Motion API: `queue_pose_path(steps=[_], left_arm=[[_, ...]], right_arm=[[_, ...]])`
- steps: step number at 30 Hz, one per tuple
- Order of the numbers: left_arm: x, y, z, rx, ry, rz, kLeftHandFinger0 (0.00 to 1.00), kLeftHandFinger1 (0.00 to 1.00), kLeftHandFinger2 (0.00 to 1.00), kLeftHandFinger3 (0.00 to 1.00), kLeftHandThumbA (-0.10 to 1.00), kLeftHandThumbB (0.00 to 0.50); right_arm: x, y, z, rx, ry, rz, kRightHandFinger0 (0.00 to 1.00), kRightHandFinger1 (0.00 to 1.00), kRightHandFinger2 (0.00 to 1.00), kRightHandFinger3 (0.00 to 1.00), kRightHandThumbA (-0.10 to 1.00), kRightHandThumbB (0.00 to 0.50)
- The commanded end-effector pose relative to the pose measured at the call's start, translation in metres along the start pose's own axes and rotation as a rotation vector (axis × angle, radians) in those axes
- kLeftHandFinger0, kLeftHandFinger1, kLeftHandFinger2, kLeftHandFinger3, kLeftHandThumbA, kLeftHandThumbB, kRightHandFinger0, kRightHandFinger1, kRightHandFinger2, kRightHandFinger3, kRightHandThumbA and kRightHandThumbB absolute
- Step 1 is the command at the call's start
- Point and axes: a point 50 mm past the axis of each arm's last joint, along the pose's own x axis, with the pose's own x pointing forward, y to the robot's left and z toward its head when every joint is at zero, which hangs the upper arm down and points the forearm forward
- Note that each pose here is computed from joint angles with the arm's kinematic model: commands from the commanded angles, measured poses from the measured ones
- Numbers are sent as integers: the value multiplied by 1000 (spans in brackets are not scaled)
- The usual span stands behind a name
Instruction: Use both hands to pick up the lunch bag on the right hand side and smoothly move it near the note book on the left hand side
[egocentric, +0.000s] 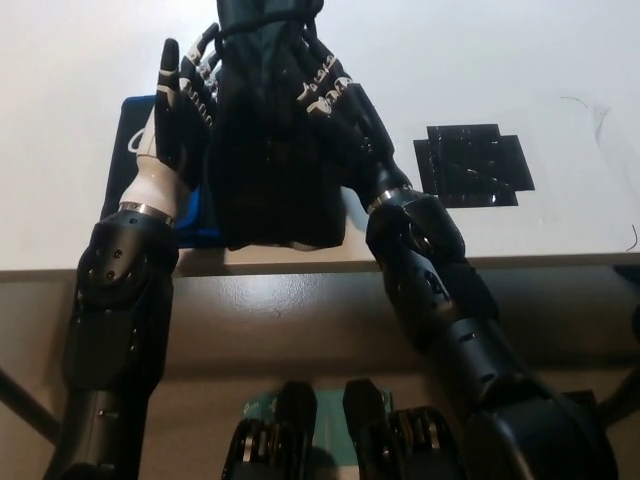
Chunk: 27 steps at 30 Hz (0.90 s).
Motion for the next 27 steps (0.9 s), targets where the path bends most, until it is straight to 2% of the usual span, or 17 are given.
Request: queue_pose_path(steps=[1,5,7,8,11,12,13,16,17,21,22,23,24,27], left_arm=[[11,2,23,14,-71,-20,1000,1000,1000,1000,1000,340],[11,2,22,16,-65,-18,1000,1000,1000,1000,1000,341],[4,14,21,142,-31,-28,1000,1000,1000,1000,1000,382],[3,17,22,189,-32,-33,1000,1000,1000,1000,1000,383],[2,17,22,197,-32,-34,1000,1000,1000,1000,1000,384],[-6,33,23,408,-45,-38,1000,1000,1000,1000,1000,416],[-12,43,24,530,-54,-42,1000,1000,1000,1000,1000,411],[-14,46,25,553,-56,-40,1000,1000,1000,1000,1000,409],[-19,55,26,575,-55,-32,1000,1000,1000,1000,1000,392],[-28,67,31,598,-66,-27,1000,1000,1000,1000,1000,368],[-28,67,31,599,-66,-27,1000,1000,1000,1000,1000,368],[-32,70,31,591,-61,-29,1000,1000,1000,1000,1000,379],[-37,73,32,584,-55,-32,1000,1000,1000,1000,1000,395],[-40,74,34,575,-61,-40,1000,1000,1000,1000,1000,391]], right_arm=[[20,32,12,-43,-36,96,1000,1000,1000,1000,1000,363],[19,29,12,-47,-40,93,1000,1000,1000,1000,1000,366],[9,6,30,-463,-138,14,1000,1000,1000,1000,1000,357],[6,2,35,-552,-162,-1,1000,1000,1000,1000,1000,354],[6,1,35,-570,-166,-7,1000,1000,1000,1000,1000,353],[-7,-20,49,-722,-216,-72,1000,1000,1000,1000,1000,399],[-17,-33,58,-789,-251,-108,1000,1000,1000,1000,1000,408],[-20,-38,62,-790,-261,-117,1000,1000,1000,1000,1000,412],[-30,-52,69,-782,-274,-141,1000,1000,1000,1000,1000,394],[-45,-69,79,-784,-299,-179,1000,1000,1000,1000,1000,383],[-45,-69,79,-786,-300,-180,1000,1000,1000,1000,1000,383],[-50,-73,82,-805,-309,-186,1000,1000,1000,1000,1000,355],[-56,-77,86,-815,-318,-190,1000,1000,1000,1000,1000,350],[-60,-80,89,-818,-324,-193,1000,1000,1000,1000,1000,351]])
